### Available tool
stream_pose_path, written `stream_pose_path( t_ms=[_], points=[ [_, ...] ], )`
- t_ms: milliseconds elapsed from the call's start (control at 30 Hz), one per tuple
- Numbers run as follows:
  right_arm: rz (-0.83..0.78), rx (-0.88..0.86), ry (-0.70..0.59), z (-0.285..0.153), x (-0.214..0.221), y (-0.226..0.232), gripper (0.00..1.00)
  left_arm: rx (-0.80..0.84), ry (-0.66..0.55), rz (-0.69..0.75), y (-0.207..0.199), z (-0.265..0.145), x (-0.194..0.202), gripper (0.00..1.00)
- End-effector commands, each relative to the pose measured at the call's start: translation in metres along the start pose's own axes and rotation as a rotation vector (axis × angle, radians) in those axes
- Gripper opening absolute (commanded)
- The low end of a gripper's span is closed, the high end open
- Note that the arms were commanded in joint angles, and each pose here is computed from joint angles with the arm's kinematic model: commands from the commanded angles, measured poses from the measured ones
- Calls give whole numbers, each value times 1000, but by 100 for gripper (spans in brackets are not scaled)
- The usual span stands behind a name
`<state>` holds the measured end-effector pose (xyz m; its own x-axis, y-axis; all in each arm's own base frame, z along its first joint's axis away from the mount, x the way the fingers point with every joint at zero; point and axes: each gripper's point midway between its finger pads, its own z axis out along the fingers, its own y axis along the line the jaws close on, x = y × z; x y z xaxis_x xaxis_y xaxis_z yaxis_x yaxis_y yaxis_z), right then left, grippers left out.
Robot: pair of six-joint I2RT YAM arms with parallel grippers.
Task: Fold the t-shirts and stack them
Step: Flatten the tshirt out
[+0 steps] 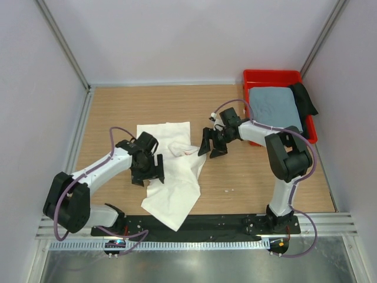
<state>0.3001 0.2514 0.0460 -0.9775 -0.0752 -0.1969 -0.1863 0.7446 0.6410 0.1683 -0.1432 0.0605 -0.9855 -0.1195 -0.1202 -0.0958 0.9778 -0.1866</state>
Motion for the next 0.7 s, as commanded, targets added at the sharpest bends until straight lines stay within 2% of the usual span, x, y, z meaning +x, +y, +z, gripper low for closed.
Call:
stream_pose_path(
  t_ms=[0, 133, 233, 267, 333, 367, 400, 433, 533, 633, 667],
  points=[
    [-114, -65, -41, 1, -23, 14, 75, 86, -27, 7, -17, 9, -17, 85],
    [-101, -106, -30, 5, -24, 19, 70, 95, -18, 4, -20, 17, -22, 81],
    [-58, -155, -24, 7, -23, 26, 54, 107, -1, -9, -20, 23, -23, 66],
    [-53, -163, -25, 9, -23, 27, 45, 114, 3, -15, -21, 23, -25, 53],
    [-28, -175, -37, 5, -24, 32, 29, 124, -4, -12, -22, 23, -27, 40],
    [-27, -176, -48, 4, -25, 33, 12, 126, -5, -13, -22, 22, -28, 25],
    [-21, -176, -57, 2, -26, 35, 3, 136, -23, -14, -23, 18, -32, 14],
    [-28, -172, -87, -8, -30, 42, 2, 142, -30, -13, -26, 12, -36, 1],
    [-18, -83, -145, -29, -38, 44, 1, 130, -80, 2, -28, -15, -45, 0],
    [-57, -29, -242, -73, -46, 63, 1, 149, -220, 25, -36, -69, -69, 0],
    [-82, -40, -292, -100, -47, 80, 1, 189, -302, 34, -47, -100, -84, 0]
  ],
)
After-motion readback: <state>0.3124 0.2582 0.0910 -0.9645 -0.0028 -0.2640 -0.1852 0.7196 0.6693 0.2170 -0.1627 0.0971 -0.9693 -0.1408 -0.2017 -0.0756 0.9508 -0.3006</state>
